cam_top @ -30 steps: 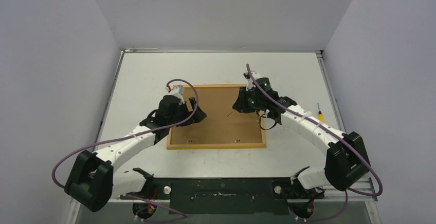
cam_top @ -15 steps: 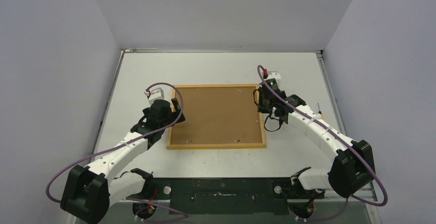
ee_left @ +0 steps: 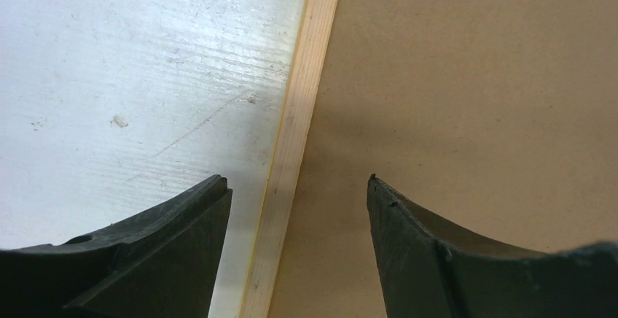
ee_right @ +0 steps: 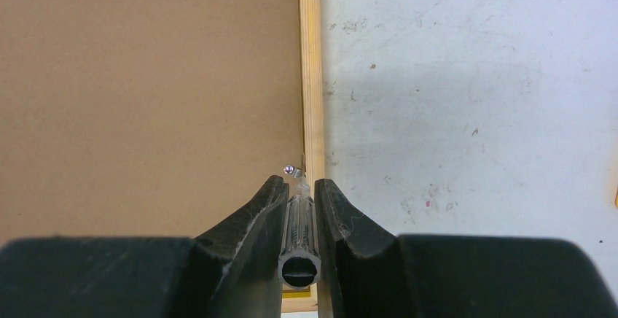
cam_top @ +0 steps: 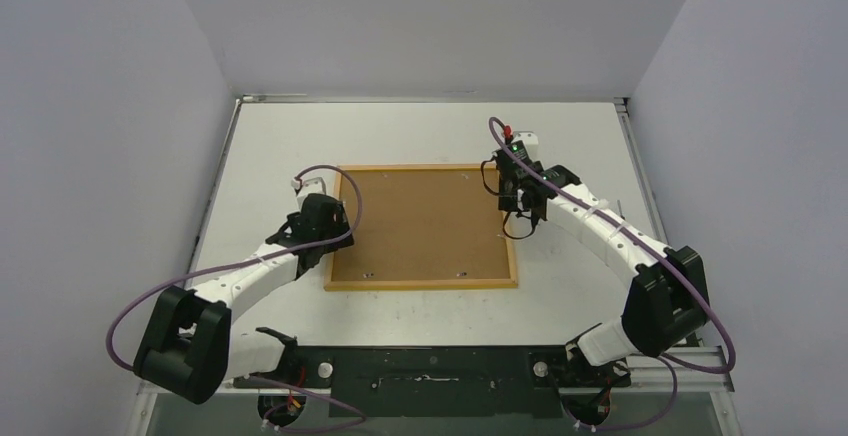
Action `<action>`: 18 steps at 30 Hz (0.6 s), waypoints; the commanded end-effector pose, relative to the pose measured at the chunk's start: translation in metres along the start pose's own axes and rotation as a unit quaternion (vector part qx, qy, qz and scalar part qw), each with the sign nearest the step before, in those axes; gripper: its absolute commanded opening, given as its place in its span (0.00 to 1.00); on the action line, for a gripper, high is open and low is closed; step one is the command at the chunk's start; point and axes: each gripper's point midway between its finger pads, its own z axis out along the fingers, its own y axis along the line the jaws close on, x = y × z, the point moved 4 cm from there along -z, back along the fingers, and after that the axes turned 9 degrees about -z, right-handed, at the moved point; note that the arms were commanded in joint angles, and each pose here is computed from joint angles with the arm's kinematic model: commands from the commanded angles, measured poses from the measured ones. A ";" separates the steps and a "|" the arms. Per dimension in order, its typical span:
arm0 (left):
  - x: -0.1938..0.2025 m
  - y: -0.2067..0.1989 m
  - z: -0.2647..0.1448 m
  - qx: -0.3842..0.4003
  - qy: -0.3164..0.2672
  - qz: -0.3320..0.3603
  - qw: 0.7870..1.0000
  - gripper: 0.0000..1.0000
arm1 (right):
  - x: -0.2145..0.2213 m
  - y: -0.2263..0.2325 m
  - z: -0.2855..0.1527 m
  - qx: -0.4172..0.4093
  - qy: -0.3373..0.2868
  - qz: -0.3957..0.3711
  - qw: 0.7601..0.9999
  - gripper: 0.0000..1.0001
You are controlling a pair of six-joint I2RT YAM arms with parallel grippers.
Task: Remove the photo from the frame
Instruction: Release the photo frame item from the photo frame.
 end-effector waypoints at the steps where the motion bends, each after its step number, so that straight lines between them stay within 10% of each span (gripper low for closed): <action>1: -0.009 -0.010 0.009 0.009 0.011 0.001 1.000 0.64 | -0.013 -0.005 -0.001 0.024 0.003 -0.001 1.000 0.05; 18: 0.000 -0.002 0.030 -0.024 0.065 -0.005 0.998 0.38 | -0.009 -0.006 0.007 0.039 0.028 0.003 0.999 0.05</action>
